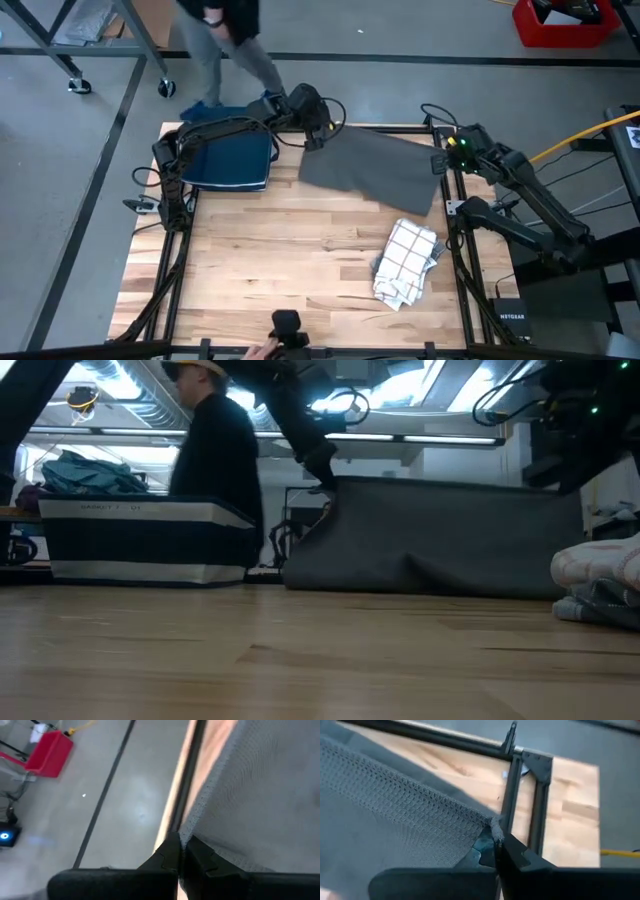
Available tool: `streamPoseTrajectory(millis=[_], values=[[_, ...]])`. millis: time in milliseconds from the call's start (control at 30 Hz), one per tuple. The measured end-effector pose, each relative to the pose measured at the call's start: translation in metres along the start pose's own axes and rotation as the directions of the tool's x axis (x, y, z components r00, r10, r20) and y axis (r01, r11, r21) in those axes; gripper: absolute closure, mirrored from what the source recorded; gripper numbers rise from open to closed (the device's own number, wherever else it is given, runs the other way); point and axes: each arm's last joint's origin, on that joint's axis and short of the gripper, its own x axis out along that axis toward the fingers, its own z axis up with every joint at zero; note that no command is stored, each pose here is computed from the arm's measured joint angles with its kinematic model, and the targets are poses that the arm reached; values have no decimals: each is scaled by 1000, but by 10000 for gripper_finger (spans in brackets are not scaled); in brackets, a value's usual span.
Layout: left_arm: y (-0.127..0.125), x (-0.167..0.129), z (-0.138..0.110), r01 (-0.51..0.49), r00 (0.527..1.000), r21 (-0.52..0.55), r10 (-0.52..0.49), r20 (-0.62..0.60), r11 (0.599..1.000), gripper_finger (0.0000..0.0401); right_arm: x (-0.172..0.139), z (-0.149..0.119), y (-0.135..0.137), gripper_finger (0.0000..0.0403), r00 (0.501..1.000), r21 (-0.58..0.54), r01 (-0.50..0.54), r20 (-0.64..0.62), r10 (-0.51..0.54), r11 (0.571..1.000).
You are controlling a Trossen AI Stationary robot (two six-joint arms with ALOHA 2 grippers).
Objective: Fold towel
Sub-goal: Fold the gray towel
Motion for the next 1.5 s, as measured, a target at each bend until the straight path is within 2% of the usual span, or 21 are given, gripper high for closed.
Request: streamPoseTrajectory(millis=[233, 400, 633, 700, 833, 1000, 1167, 1233, 1500], values=[[15, 2, 2, -4, 996, -43, 8, 93, 999, 401, -1, 9, -1, 402, 989, 18, 75, 123, -77, 997], [15, 2, 5, -11, 993, -5, 11, 120, 1000, 401, -2, 12, -3, 402, 971, 27, 164, 173, -166, 986], [9, 17, 3, 14, 991, 207, -41, 127, 978, 401, -3, 15, -6, 402, 929, 23, 299, 220, -297, 954], [8, 29, 0, 12, 992, 194, -37, 124, 981, 401, -4, 18, -6, 402, 916, 16, 324, 243, -318, 946], [10, 53, -3, -45, 990, 93, 31, 140, 995, 401, -4, 22, -6, 402, 902, 4, 348, 272, -336, 937], [10, 64, -8, -46, 991, 50, 40, 127, 998, 401, 8, 23, -1, 402, 911, -51, 364, 227, -344, 930], [9, 66, -14, -19, 997, 86, 13, 70, 996, 401, 34, 20, 7, 402, 930, -165, 360, 136, -340, 918], [10, 66, -16, -14, 999, 100, 8, 52, 995, 401, 40, 24, 10, 402, 932, -172, 357, 129, -338, 918], [7, 65, -24, 39, 999, 130, -36, -26, 991, 401, 55, 22, 18, 402, 964, -255, 255, -11, -267, 933]])
